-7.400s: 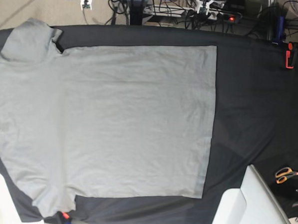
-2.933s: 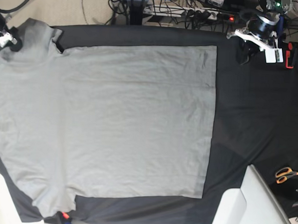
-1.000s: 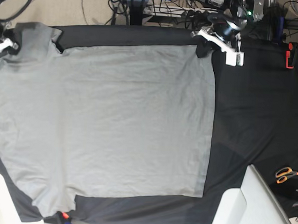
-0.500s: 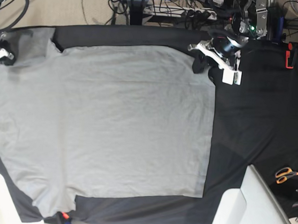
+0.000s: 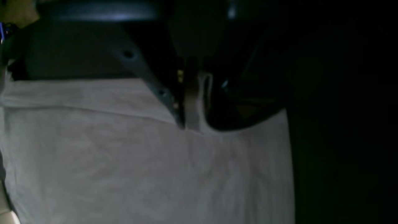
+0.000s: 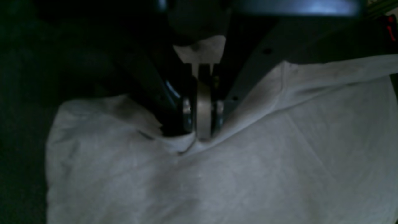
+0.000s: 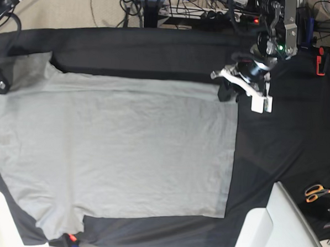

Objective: Fold the T-shirt properly
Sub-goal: 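Lift the held edge with both grippers and carry it over the shirt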

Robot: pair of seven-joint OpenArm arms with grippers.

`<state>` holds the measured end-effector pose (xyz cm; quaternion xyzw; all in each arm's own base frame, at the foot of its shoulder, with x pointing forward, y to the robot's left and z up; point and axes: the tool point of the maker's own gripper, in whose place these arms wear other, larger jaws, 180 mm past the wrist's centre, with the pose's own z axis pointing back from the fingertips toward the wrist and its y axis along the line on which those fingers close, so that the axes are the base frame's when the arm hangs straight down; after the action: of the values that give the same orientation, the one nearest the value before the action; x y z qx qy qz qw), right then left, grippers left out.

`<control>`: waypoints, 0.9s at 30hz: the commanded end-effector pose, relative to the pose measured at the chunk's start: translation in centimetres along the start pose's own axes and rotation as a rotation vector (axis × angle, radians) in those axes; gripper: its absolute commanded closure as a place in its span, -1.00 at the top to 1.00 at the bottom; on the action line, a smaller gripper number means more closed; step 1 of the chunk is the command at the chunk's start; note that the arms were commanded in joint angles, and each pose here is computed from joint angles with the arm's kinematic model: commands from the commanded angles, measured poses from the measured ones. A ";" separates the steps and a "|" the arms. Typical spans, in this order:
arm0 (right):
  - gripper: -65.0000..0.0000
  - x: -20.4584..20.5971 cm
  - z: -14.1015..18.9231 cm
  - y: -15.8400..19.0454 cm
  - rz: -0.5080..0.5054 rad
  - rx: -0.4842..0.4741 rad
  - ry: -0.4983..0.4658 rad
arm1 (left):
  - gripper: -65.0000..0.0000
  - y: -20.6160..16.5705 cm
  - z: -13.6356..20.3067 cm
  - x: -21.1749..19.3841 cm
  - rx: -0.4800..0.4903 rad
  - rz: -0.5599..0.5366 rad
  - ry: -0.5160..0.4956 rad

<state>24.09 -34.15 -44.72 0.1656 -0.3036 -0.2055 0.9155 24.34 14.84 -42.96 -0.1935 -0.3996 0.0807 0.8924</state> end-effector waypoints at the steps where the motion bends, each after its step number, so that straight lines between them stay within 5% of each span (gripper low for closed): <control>1: -0.98 2.5 0.6 -0.2 0.016 0.003 -0.060 | -1.00 -0.3 0.0 1.4 -0.015 -0.003 -0.043; 15: -0.98 6.4 -1.1 0.4 0.077 -0.052 -0.055 | -1.00 -0.2 -1.4 3.2 -0.017 -0.003 -0.069; 24: -0.98 7.0 -3.2 1.6 0.027 0.001 -0.068 | -1.00 -0.2 -2.2 4.4 -0.023 -0.005 -0.087; 27: -0.98 7.2 -3.9 2.8 0.079 0.014 -0.048 | -1.00 0.0 -2.4 5.5 -0.022 -0.022 -0.102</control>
<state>30.72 -33.03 -45.25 0.1631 -0.2935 -0.1745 0.9257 28.70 15.28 -42.03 -0.1943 -0.4229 0.0778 0.8817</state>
